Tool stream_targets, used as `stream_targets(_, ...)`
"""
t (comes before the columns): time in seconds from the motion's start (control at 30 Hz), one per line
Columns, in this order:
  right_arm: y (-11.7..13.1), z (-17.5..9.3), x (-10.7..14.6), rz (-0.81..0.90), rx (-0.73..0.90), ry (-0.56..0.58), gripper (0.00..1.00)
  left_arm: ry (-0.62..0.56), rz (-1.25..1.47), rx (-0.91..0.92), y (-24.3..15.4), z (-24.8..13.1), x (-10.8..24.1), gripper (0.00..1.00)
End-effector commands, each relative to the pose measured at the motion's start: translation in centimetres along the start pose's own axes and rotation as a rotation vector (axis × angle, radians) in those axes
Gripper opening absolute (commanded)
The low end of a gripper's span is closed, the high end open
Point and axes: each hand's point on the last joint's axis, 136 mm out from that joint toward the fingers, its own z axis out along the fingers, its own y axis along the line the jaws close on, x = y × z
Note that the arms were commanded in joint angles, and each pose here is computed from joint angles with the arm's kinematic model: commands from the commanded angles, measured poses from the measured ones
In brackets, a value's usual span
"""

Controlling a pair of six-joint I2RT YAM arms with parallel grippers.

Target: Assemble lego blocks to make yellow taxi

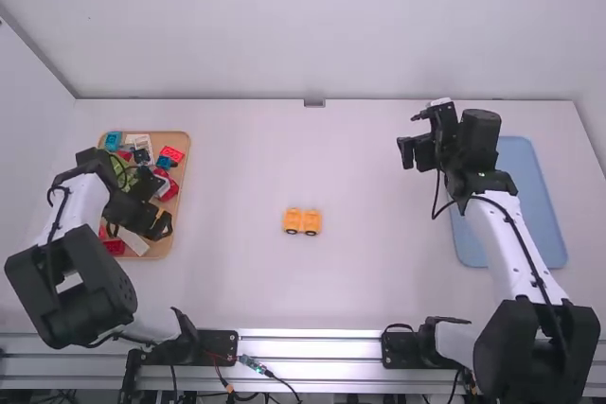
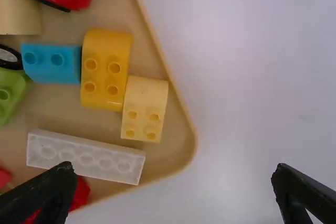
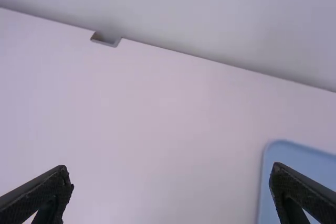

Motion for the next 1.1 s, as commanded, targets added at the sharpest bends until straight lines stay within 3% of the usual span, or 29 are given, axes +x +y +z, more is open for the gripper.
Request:
stream_targets(0.0, -0.1, -0.8, -1.9, -0.028, 0.003, -0.047, 0.99, 0.020, 0.009, 0.029, -0.6, 1.1, 0.7, 0.99)
stream_targets(0.43, 0.8, -0.7, -2.0, -0.043, -0.015, -0.048, 0.99, 0.100, 0.012, -0.045, -0.8, 5.5, 4.0, 0.99)
stream_targets(0.83, 1.9, -0.5, -2.0, -0.078, -0.039, -0.042, 0.99, -0.009, -0.018, -0.135, 2.2, 3.6, 0.6, 1.00)
stream_targets(1.07, 1.9, -0.5, -1.8, -0.075, -0.042, -0.031, 0.99, -0.004, -0.042, -0.133, 3.0, 2.8, 0.8, 0.83)
